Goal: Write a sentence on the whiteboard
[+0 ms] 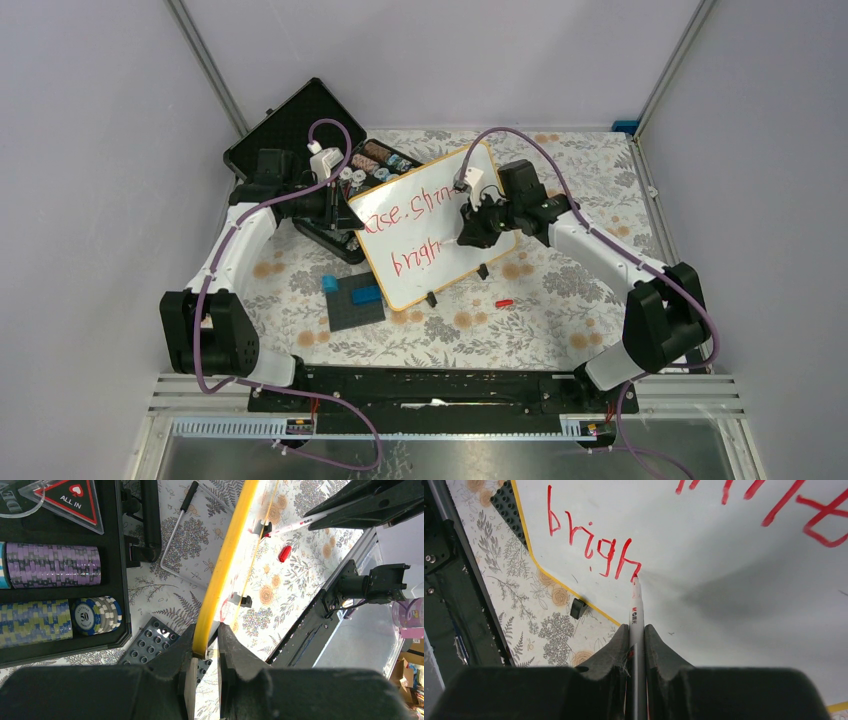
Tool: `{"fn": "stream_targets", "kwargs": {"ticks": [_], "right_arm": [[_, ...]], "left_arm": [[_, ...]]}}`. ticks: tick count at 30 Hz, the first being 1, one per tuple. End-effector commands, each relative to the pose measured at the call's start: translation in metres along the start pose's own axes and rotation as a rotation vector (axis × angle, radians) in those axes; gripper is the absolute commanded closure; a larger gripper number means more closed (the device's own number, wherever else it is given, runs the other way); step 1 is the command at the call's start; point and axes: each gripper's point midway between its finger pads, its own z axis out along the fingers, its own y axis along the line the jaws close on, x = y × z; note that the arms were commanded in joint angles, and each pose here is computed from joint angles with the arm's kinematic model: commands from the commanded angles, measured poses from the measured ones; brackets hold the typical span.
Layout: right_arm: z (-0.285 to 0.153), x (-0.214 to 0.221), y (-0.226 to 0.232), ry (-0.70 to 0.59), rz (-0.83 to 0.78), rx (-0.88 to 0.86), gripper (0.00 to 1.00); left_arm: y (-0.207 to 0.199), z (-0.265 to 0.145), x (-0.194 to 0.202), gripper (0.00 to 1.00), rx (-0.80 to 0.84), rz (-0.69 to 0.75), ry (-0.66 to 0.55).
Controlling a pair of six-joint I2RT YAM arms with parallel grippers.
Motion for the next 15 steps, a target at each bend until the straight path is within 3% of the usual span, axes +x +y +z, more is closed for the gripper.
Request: {"fn": "stream_targets", "kwargs": {"ticks": [1, 15], "right_arm": [[-0.012, -0.029, -0.007, -0.066, -0.035, 0.026, 1.00], [-0.001, -0.028, -0.021, -0.047, -0.024, 0.058, 1.00]], "left_arm": [[0.011, 0.004, 0.001, 1.00, -0.062, 0.089, 0.010], [0.011, 0.004, 0.002, 1.00, -0.065, 0.086, 0.012]]}}
